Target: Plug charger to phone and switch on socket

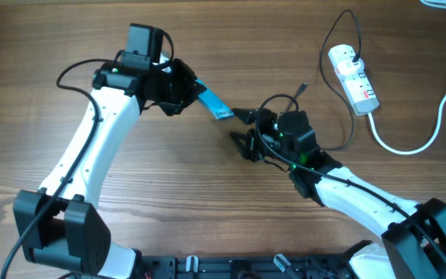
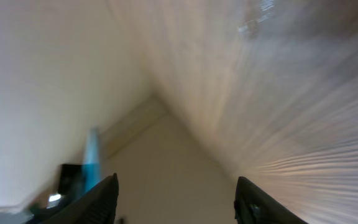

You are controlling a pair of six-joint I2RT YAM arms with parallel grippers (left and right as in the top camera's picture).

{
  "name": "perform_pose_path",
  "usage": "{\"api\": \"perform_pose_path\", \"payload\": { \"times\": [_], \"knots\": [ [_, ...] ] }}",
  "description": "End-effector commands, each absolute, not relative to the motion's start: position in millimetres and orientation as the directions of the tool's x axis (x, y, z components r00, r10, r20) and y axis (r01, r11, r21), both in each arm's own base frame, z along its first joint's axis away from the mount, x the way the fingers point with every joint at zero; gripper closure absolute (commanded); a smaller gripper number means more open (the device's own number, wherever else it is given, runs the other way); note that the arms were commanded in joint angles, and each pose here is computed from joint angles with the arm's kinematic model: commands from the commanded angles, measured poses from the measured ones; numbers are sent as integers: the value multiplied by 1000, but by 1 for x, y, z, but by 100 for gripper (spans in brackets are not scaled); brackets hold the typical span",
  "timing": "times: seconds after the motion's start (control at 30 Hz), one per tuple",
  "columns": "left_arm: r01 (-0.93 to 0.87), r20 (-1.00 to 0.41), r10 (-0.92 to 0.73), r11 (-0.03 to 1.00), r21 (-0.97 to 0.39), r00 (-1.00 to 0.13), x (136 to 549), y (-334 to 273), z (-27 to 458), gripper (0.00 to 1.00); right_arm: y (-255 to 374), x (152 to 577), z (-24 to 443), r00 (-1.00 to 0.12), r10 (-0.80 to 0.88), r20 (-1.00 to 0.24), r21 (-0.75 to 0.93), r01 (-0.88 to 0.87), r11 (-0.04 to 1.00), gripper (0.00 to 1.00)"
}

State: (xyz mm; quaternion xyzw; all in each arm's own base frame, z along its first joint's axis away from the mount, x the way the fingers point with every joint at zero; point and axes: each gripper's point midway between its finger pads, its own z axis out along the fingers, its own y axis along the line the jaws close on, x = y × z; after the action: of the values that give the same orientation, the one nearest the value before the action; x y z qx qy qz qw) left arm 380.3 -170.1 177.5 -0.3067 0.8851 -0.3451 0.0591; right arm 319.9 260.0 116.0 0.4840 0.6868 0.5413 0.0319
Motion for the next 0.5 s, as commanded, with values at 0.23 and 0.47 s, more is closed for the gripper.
{"api": "perform_pose_path", "payload": {
  "times": [0.23,0.47],
  "knots": [
    [-225,132,-219,483,-846,-967,369,-197,194,96,230,340,98,-690,681,-246,848,187,496,1],
    [-223,146,-187,502,-836,-971,370,-193,171,96,190,360,95,-560,624,-546,686,129,716,0]
  ]
}}
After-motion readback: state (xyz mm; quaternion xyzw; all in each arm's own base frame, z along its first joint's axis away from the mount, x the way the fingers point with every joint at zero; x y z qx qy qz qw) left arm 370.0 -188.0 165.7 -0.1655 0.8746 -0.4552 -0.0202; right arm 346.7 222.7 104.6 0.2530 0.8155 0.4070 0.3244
